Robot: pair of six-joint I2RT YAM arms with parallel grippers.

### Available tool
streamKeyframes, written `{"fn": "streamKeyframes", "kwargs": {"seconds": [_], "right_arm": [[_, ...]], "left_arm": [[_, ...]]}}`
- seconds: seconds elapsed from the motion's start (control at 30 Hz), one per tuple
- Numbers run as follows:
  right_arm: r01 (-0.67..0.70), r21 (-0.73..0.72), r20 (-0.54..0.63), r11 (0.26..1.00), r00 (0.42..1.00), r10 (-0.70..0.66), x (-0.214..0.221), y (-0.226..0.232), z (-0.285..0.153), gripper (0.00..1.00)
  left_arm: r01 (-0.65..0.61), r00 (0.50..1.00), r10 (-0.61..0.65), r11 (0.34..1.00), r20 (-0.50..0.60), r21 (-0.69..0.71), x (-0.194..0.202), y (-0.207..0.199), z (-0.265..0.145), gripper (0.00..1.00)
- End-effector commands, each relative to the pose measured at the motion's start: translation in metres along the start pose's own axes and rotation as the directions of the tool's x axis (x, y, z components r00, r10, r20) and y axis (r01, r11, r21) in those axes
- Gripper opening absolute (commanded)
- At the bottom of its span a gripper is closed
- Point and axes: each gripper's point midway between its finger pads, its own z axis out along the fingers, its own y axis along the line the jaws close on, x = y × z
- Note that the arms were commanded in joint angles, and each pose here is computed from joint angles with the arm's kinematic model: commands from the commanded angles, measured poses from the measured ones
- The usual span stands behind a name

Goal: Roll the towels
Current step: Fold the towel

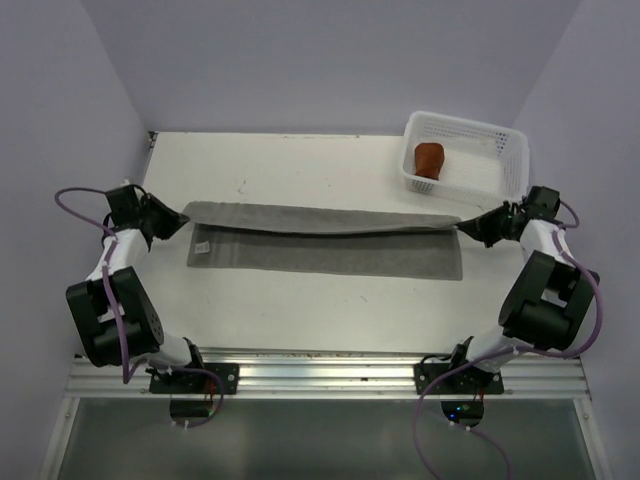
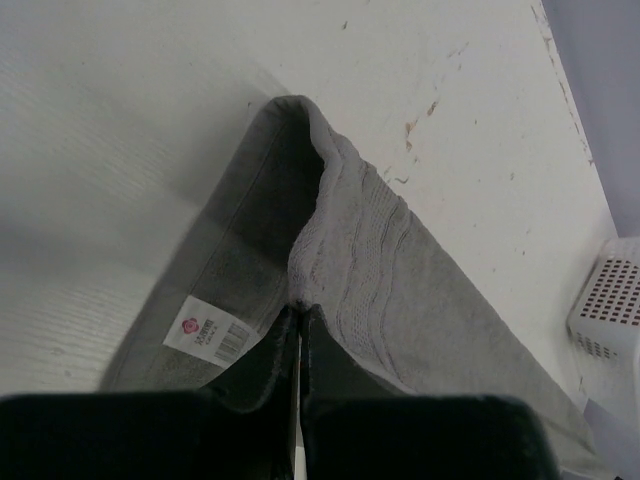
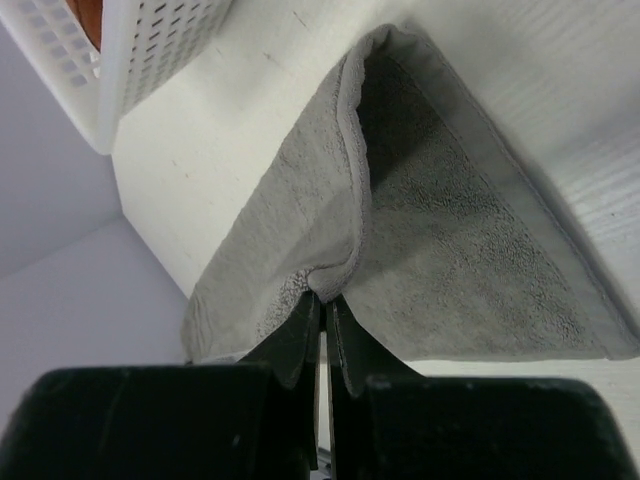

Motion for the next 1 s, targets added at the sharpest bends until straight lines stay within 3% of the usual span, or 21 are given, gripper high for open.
{"fn": "streamKeyframes", "kwargs": {"seconds": [0.0,0.67,0.97], "right_arm": [[0.078,0.018,0.013,0.997,0.997,-0.078,0.006,0.0,-0.021,0.0],[0.172,0.222,-0.067,0.96,0.985,-0.161,0.016,-0.039,-0.033,0.0],[0.2,0.273,-0.062,0.941,0.98,-0.19,0.011,-0.043,-0.04,0.0]], "left_arm": [[-0.043,0.999,0.042,0.998,0.017,0.041,0.001,-0.005,-0.012,0.0],[-0.054,0.998,0.054,0.998,-0.016,-0.033,0.027,0.025,-0.02,0.0],[-0.046,0.997,0.049,0.998,0.052,-0.045,0.012,0.025,-0.036,0.0]]}}
